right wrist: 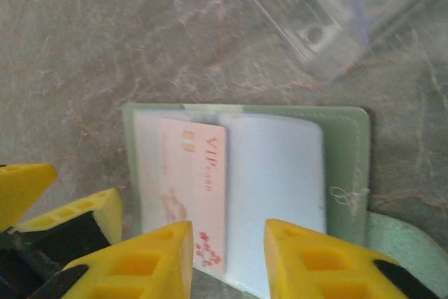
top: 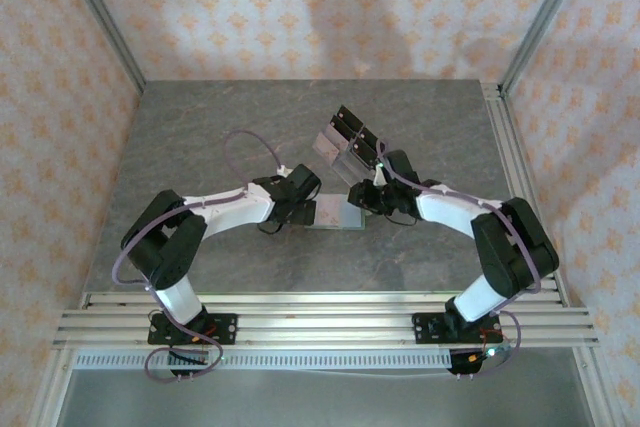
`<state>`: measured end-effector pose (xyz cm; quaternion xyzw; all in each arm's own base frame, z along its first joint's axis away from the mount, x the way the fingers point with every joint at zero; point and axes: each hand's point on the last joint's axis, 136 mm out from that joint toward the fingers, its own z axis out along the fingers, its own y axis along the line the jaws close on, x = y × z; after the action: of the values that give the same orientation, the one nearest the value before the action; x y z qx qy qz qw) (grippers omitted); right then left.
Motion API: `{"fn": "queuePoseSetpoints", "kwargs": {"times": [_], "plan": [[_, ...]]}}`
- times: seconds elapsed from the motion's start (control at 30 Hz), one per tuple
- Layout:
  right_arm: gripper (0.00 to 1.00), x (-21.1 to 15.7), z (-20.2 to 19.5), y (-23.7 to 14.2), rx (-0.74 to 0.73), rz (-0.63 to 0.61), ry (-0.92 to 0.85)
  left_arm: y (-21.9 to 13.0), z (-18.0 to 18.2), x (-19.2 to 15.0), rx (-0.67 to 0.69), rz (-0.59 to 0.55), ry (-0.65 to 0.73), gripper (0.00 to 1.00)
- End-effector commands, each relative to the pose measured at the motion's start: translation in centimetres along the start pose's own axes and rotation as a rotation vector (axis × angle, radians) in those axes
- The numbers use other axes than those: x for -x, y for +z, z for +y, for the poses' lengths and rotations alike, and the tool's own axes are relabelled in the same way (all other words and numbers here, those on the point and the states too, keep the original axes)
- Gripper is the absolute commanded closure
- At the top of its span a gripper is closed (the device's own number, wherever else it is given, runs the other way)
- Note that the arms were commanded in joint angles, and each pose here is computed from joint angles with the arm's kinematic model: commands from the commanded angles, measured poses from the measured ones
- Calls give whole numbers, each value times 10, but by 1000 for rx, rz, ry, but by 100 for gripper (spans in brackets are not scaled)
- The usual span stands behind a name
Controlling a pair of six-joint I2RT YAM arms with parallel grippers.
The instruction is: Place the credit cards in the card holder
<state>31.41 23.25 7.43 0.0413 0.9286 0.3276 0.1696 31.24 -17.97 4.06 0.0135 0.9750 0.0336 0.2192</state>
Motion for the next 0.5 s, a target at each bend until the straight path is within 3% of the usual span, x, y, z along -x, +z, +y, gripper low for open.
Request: {"fn": "queuePoseSetpoints", "kwargs": {"times": [0.0, 0.2, 0.47], "plan": [[80, -10, -3, 1, -101, 65, -64, -9, 16, 6, 65, -19, -7, 1], [98, -15, 1, 16, -159, 111, -110, -1, 31, 2, 120, 2, -11, 0], [100, -22, -4, 31, -190, 158, -114, 12, 35, -6, 136, 27, -14, 0]]}}
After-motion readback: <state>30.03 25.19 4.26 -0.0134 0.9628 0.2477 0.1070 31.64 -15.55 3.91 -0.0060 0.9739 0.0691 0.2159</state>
